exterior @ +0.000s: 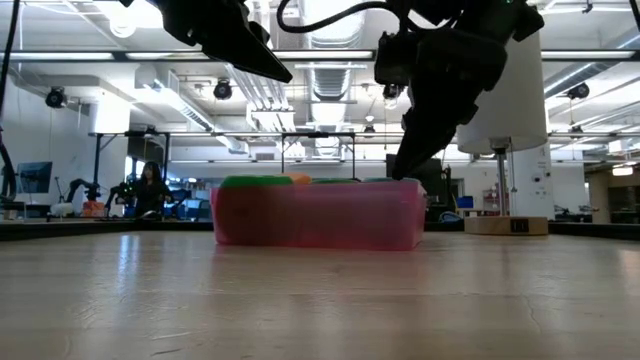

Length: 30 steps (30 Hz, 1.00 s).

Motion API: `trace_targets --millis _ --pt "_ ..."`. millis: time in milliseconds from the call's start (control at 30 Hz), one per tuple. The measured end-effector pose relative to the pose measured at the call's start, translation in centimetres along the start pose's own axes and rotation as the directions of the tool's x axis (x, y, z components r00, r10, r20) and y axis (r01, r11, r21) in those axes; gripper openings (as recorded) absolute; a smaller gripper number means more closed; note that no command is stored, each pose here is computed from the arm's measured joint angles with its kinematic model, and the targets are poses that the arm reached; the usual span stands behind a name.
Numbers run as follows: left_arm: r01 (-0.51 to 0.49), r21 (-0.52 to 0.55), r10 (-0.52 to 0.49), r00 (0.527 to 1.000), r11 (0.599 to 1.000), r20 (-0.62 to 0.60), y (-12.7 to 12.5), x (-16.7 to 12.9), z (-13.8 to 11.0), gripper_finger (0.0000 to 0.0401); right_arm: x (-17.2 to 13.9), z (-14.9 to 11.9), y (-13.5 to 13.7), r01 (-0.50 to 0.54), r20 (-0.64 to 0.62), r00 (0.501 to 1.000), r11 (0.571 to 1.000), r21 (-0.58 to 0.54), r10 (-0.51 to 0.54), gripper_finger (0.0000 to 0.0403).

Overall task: Pick & Place Dice
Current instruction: Adjust the pink bin

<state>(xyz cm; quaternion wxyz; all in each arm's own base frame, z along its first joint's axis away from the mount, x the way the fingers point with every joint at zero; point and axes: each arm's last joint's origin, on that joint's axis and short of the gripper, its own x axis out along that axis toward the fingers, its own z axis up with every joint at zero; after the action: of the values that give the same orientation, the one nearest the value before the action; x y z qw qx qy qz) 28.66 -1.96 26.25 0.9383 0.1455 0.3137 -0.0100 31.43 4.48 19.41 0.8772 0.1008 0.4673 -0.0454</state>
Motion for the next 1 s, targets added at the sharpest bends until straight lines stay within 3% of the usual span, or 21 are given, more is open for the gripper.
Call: trace_targets --millis 600,867,1000 --pt "0.001 -0.007 -0.001 1.000 1.000 -0.003 0.0 0.0 0.0 0.0198 1.7 -0.8 0.0 -0.025 -0.063 0.998 0.999 -0.032 0.023 0.0231" --pt "0.002 -0.006 -0.002 1.000 1.000 -0.008 0.0 0.0 -0.1 0.0213 1.5 -1.2 0.5 -0.184 -0.148 0.973 0.983 -0.020 0.180 0.0231" --pt "0.002 -0.007 -0.002 1.000 1.000 -0.007 0.0 0.0 -0.1 0.0219 1.4 -1.7 0.4 -0.196 -0.210 0.959 0.981 -0.007 0.190 0.0231"
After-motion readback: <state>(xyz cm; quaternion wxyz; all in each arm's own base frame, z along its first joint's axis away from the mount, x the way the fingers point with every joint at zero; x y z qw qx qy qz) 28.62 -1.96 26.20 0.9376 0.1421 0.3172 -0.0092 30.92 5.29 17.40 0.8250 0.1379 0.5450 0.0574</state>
